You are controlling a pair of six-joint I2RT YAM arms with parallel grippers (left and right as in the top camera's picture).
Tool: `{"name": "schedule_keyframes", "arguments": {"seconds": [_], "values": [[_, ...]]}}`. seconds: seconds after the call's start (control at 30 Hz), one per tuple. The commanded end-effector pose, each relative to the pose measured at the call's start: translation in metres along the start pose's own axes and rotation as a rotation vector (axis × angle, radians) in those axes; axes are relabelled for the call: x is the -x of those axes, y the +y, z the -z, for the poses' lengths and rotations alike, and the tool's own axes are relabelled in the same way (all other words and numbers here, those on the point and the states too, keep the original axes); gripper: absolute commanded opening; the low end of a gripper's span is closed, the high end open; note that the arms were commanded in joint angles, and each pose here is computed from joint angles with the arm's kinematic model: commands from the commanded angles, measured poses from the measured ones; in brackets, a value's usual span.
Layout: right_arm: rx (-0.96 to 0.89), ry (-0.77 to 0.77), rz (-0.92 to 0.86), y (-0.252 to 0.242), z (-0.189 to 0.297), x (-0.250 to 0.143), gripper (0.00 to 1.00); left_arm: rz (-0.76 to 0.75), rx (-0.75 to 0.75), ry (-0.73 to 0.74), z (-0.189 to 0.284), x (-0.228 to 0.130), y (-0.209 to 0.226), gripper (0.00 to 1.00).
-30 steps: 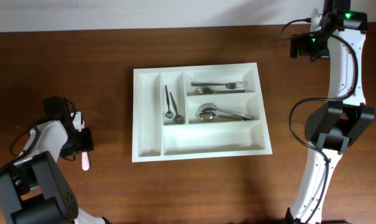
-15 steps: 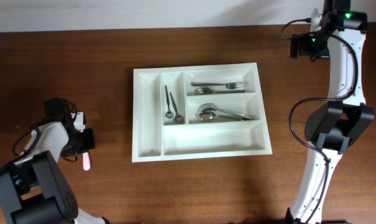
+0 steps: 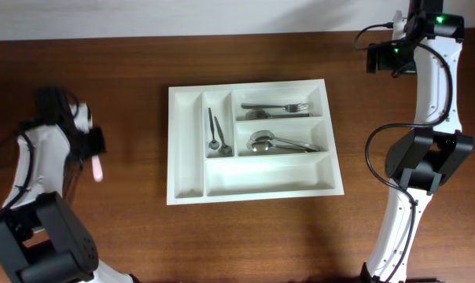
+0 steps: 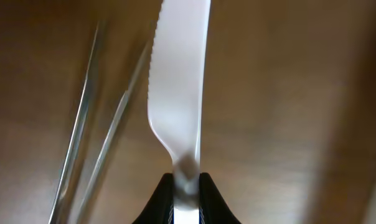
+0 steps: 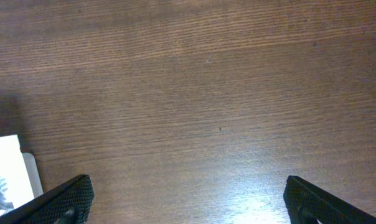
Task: Pack container
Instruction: 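Place the pink knife in the tray's leftmost compartment and release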
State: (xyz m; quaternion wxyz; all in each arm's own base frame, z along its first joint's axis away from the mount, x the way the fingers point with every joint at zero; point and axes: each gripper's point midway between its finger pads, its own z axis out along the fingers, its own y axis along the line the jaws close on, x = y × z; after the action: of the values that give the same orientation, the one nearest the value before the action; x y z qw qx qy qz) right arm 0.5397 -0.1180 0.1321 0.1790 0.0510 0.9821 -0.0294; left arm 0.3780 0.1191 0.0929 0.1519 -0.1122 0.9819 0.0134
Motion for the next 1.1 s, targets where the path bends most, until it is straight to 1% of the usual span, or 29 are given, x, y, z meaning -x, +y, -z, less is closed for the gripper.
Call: {"name": "schedule_keyframes", "arguments": {"seconds": [0.0, 0.07, 0.17, 0.33, 0.5, 0.67, 0.7, 0.73, 0.77, 0.8, 0.87, 0.93, 0.97, 1.0, 1.07], "values": [[-0.010, -0.041, -0.006, -0.002, 0.017, 0.008, 0.99, -0.022, -0.182, -0.099, 0.034, 0.038, -0.063, 0.02], [-0.010, -0.041, -0.006, -0.002, 0.017, 0.008, 0.99, -0.074, -0.222, -0.132, 0.047, 0.048, -0.100, 0.02], [-0.010, -0.042, -0.006, -0.002, 0.017, 0.008, 0.99, -0.107, -0.256, -0.115, 0.048, 0.041, -0.140, 0.02], [-0.010, -0.041, -0.006, -0.002, 0.017, 0.008, 0.99, -0.102, -0.282, -0.050, 0.040, 0.024, -0.174, 0.02], [-0.010, -0.041, -0.006, -0.002, 0.017, 0.008, 0.98, -0.173, -0.284, 0.073, 0.009, -0.006, -0.209, 0.02], [-0.010, -0.041, -0.006, -0.002, 0.017, 0.008, 0.99, -0.218, -0.283, 0.133, -0.009, -0.023, -0.227, 0.02], [-0.010, -0.042, -0.006, -0.002, 0.017, 0.008, 0.99, -0.230, -0.284, 0.143, -0.012, -0.026, -0.232, 0.06], [-0.010, -0.041, -0.006, -0.002, 0.017, 0.008, 0.99, -0.235, -0.284, 0.144, -0.012, -0.027, -0.234, 0.13], [-0.010, -0.041, -0.006, -0.002, 0.017, 0.008, 0.99, -0.238, -0.285, 0.143, -0.012, -0.028, -0.235, 0.21], [-0.010, -0.041, -0.006, -0.002, 0.017, 0.008, 0.99, -0.239, -0.286, 0.138, -0.011, -0.026, -0.236, 0.32], [-0.010, -0.041, -0.006, -0.002, 0.017, 0.008, 0.99, -0.254, -0.290, 0.118, -0.007, -0.019, -0.235, 0.40], [-0.010, -0.041, -0.006, -0.002, 0.017, 0.008, 0.99, -0.313, -0.284, 0.104, 0.002, -0.010, -0.225, 0.48], [-0.010, -0.041, -0.006, -0.002, 0.017, 0.008, 0.99, -0.326, -0.253, 0.102, 0.008, -0.004, -0.214, 0.50], [-0.010, -0.042, -0.006, -0.002, 0.017, 0.008, 0.99, -0.332, -0.213, 0.103, 0.012, 0.001, -0.202, 0.50], [-0.010, -0.041, -0.006, -0.002, 0.017, 0.008, 0.99, -0.344, -0.053, 0.113, 0.026, 0.012, -0.159, 0.51]]}}
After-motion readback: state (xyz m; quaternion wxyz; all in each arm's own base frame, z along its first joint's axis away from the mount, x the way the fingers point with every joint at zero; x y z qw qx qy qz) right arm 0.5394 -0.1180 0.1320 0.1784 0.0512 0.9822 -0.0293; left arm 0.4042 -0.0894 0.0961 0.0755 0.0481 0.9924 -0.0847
